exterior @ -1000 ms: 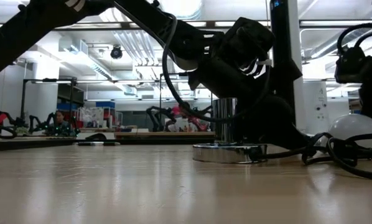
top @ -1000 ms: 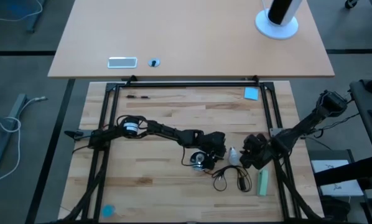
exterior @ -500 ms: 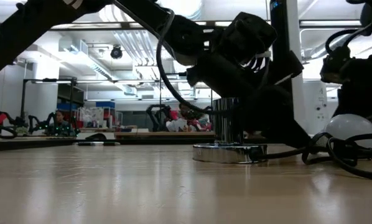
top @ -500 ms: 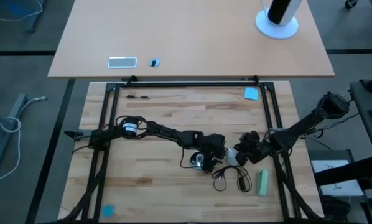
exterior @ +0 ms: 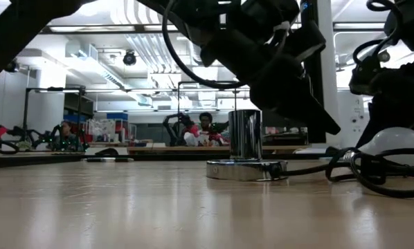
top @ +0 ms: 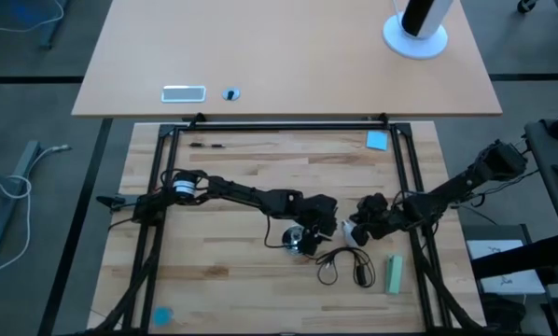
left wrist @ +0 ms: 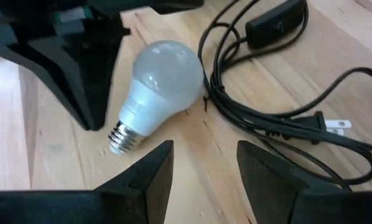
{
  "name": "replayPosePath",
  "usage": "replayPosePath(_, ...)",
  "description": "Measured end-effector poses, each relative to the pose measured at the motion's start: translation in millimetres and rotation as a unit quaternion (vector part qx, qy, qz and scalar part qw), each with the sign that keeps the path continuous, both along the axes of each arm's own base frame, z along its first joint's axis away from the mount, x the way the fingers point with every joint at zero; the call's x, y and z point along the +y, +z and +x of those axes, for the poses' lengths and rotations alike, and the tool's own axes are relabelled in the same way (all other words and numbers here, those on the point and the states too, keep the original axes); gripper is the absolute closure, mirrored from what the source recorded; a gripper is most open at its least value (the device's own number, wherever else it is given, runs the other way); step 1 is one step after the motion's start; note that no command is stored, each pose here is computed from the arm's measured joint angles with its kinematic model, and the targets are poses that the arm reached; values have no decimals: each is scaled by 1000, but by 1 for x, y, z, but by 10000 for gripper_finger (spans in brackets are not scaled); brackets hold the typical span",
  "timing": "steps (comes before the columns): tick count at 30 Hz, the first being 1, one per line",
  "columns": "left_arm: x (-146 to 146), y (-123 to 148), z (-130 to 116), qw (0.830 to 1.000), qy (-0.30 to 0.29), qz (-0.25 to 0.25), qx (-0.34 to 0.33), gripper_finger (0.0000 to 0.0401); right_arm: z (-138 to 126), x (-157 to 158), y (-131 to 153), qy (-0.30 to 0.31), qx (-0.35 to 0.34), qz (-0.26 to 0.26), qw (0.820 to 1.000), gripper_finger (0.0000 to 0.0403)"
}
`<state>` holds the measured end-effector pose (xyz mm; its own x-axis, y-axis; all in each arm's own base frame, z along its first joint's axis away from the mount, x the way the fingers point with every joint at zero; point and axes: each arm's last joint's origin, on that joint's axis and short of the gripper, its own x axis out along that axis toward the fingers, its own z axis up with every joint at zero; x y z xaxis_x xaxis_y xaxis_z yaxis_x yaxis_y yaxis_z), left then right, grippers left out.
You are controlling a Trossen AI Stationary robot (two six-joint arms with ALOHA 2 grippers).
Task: Screw lightbulb
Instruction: Insert the lightbulb into the lamp
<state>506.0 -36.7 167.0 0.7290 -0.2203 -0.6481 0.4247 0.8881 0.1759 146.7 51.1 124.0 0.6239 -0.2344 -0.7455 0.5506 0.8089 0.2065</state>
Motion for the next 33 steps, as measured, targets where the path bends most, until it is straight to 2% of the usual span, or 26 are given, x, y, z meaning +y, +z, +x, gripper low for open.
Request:
replayPosePath(5,0,-7,3,1000,1,0,-9,232,4,2,2,32,-8,24,999,380)
replayPosePath(10,0,-8,7,1000,4,1,-30,232,11,6,8,71,-48,19,996,380)
replayPosePath(19,2,-26,13,999,1,8,-46,232,10,5,7,61,-43,15,997,380)
replayPosePath(24,5,-32,18,996,39,38,-66,232,8,4,10,42,-5,16,999,380)
replayPosePath(27,7,-30,19,995,40,41,-79,232,3,2,9,29,33,14,999,383)
replayPosePath(33,7,-29,20,995,41,40,-85,232,8,7,12,73,15,37,996,398)
